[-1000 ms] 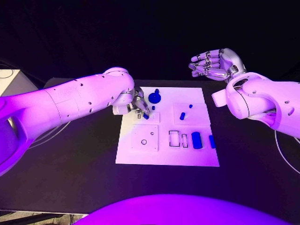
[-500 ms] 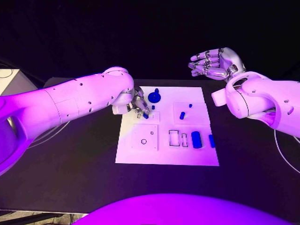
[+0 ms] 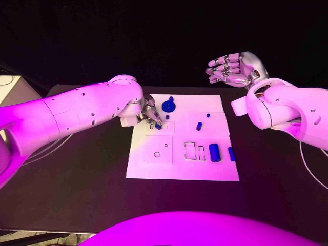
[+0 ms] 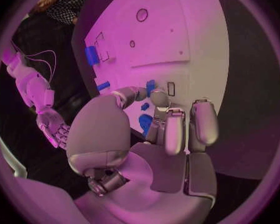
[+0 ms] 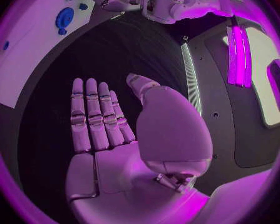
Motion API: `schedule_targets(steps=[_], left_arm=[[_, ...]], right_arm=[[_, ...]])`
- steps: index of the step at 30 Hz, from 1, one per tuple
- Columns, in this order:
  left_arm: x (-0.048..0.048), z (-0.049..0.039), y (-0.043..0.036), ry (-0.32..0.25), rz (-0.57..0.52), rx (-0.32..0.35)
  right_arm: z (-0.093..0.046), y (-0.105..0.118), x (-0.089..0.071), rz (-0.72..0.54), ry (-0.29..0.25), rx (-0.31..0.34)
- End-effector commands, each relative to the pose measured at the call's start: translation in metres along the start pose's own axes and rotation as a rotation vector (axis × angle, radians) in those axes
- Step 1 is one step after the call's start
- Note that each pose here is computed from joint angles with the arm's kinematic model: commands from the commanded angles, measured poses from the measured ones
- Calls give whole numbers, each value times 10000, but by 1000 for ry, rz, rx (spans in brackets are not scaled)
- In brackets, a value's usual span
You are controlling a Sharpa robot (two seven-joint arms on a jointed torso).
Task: Assemble the parts on the task board
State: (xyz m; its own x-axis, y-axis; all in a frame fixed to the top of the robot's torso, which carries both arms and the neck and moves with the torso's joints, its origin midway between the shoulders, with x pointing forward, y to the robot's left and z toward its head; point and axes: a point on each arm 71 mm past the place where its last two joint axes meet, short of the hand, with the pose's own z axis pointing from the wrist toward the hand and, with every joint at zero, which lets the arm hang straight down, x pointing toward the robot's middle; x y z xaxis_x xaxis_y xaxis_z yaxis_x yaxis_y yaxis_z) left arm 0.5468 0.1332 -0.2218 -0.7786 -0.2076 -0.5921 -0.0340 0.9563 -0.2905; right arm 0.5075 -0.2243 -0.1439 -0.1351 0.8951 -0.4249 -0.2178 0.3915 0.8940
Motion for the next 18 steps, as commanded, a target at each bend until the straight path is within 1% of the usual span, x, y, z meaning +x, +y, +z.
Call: schedule_targets(steps=[1,11,14,18], left_arm=[[-16,-18,-1,-43,-30,19],[-18,-66,-25,-84,-65,60],[-16,-62,-42,-95,-70,68],[13,-41,-56,-96,-65,69]], right_arm=[[-3,3,9,2,14,-8],[-9,-8,4,1,13,-6],[-11,-11,3,1,13,-5],[-11,-13,5,2,14,-4]])
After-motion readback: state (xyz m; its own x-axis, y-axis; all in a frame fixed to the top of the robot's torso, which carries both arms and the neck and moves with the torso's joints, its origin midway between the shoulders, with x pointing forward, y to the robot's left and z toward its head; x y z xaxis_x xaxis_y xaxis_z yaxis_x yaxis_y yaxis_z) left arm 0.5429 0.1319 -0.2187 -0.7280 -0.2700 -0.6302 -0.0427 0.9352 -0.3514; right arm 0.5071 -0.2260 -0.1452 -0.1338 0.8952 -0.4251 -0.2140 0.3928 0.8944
